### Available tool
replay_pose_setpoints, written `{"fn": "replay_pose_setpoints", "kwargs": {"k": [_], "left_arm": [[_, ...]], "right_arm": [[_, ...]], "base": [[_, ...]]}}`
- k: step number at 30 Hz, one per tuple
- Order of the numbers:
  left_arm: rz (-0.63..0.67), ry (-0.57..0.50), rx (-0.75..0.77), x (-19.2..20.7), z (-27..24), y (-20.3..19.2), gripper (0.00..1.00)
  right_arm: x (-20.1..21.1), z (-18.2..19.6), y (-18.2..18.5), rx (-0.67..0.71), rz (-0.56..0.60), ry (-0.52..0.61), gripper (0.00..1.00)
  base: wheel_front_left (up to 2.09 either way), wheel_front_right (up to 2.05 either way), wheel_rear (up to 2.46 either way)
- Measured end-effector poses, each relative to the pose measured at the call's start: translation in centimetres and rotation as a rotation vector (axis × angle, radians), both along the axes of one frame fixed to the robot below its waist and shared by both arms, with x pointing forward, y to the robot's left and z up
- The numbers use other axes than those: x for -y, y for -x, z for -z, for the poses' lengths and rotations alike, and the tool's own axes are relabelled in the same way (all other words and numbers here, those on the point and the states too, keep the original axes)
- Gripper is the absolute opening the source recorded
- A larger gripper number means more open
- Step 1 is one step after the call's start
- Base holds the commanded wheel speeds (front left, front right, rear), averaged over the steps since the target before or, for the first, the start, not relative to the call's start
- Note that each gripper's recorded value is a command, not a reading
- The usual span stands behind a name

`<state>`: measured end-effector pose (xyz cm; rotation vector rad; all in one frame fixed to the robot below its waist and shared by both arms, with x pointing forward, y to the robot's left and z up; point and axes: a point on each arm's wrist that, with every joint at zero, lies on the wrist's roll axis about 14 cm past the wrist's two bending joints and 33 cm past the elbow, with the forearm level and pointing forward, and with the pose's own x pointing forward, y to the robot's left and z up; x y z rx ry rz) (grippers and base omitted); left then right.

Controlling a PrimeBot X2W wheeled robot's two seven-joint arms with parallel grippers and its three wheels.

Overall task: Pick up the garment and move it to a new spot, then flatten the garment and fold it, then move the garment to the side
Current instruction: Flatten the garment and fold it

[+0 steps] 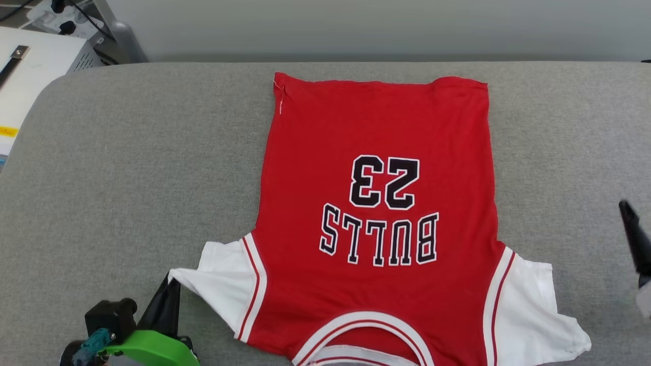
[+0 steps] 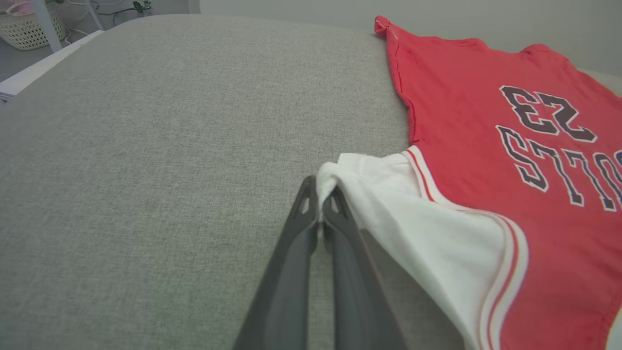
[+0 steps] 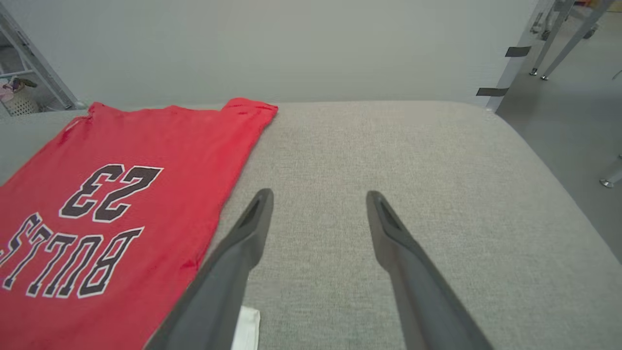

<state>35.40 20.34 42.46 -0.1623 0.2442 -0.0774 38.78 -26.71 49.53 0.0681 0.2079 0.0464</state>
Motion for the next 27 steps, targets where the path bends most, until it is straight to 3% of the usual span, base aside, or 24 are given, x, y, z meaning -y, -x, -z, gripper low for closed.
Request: {"fn": "replay_pose_setpoints", "kwargs": {"k": [5,10,16,20,27], "left_arm": [[0.013,0.002,0.060,0.9,-1.4,-1.8,0.00],[0.025,0.013,0.101,1.5,-2.2,-3.6,0.00],[0.021,0.019,0.110,1.9,-1.7,-5.1,0.00],[-0.001,0.033,0.099,1.8,-1.0,-5.6,0.00],[-0.037,0.022,0.083,1.0,0.3,-6.4,0.00]], "right_arm": [[-1.0,-7.2,-6.2,0.166,-0.050,0.041,1.00],[-3.2,-9.6,-12.3,0.126,-0.117,0.023,1.00],[-4.7,-6.1,-18.9,-0.177,-0.183,0.090,1.00],[-6.4,-1.4,-21.0,-0.431,-0.236,0.086,1.00],[-7.1,5.3,-23.8,-0.661,-0.239,0.144,1.00]], "base": [[0.00,0.00,0.00],[0.00,0.00,0.00],[0.00,0.00,0.00],[0.00,0.00,0.00],[0.00,0.00,0.00]]}}
